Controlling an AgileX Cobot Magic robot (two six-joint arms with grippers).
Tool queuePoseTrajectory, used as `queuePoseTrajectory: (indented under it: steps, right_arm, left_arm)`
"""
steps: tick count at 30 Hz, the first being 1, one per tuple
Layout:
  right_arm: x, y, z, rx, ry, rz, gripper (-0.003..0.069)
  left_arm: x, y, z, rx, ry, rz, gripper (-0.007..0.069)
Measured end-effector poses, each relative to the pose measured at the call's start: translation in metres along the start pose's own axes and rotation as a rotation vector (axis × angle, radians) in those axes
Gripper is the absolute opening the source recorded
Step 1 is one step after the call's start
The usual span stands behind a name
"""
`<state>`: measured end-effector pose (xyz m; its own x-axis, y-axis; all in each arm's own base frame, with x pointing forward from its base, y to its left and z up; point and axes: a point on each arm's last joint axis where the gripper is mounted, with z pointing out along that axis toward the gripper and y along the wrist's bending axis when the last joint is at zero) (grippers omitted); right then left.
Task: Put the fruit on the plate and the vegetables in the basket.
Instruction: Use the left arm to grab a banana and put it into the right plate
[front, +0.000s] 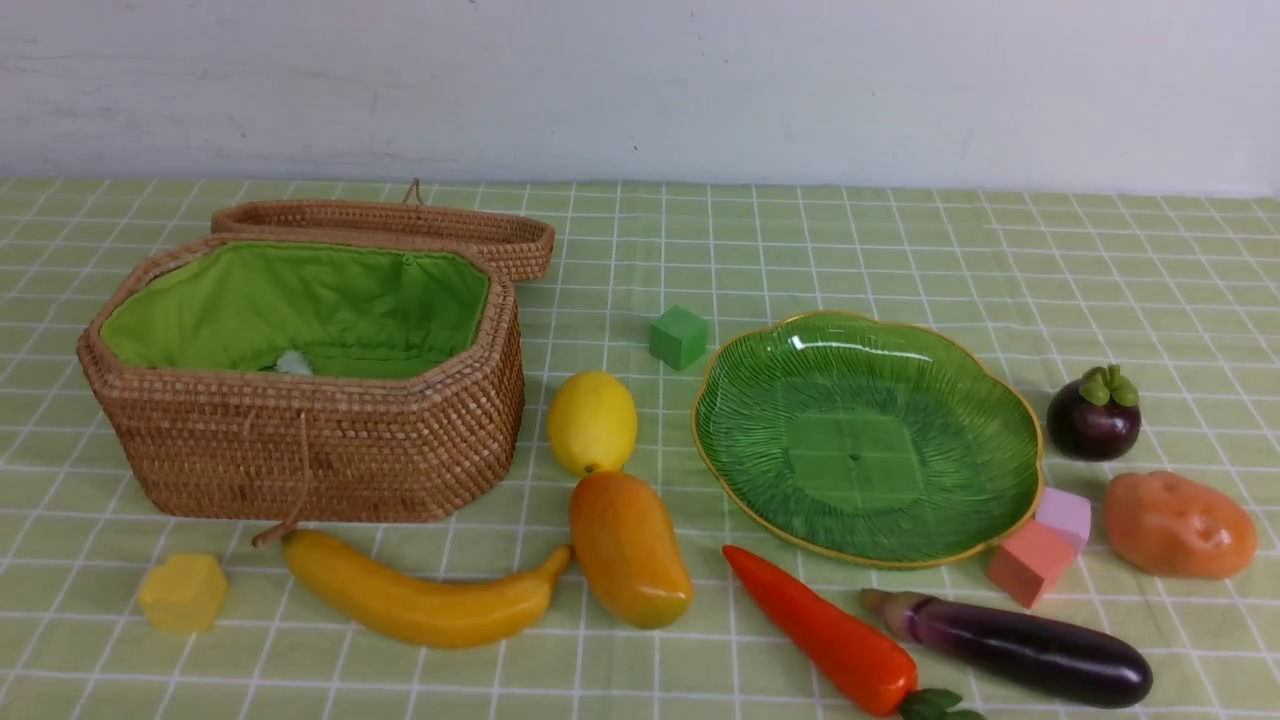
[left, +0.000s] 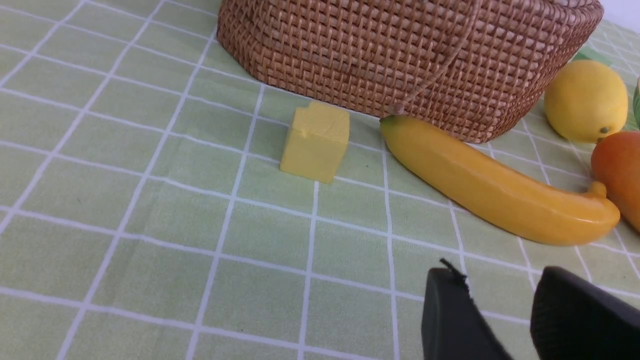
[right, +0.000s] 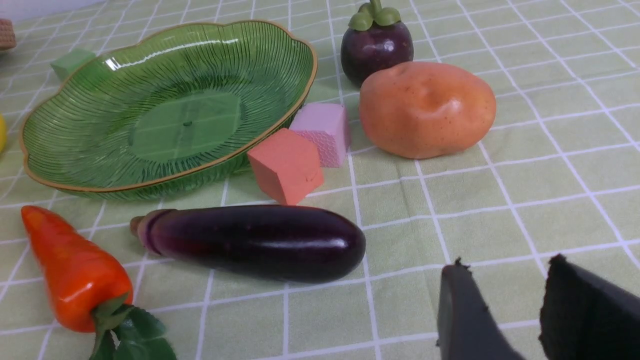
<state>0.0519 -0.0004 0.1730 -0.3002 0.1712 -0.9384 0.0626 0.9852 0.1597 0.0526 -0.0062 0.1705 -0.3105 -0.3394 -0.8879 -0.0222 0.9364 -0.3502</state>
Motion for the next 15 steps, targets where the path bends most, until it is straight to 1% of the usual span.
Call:
queuePoseTrajectory:
  steps: [15]
  right_arm:
    - [0.0000, 0.0000, 0.0000, 0.000, 0.000, 0.000, 0.0241]
  left_arm:
    - [-0.0016, -0.0005, 0.0000, 0.005, -0.017, -0.001, 0.0238]
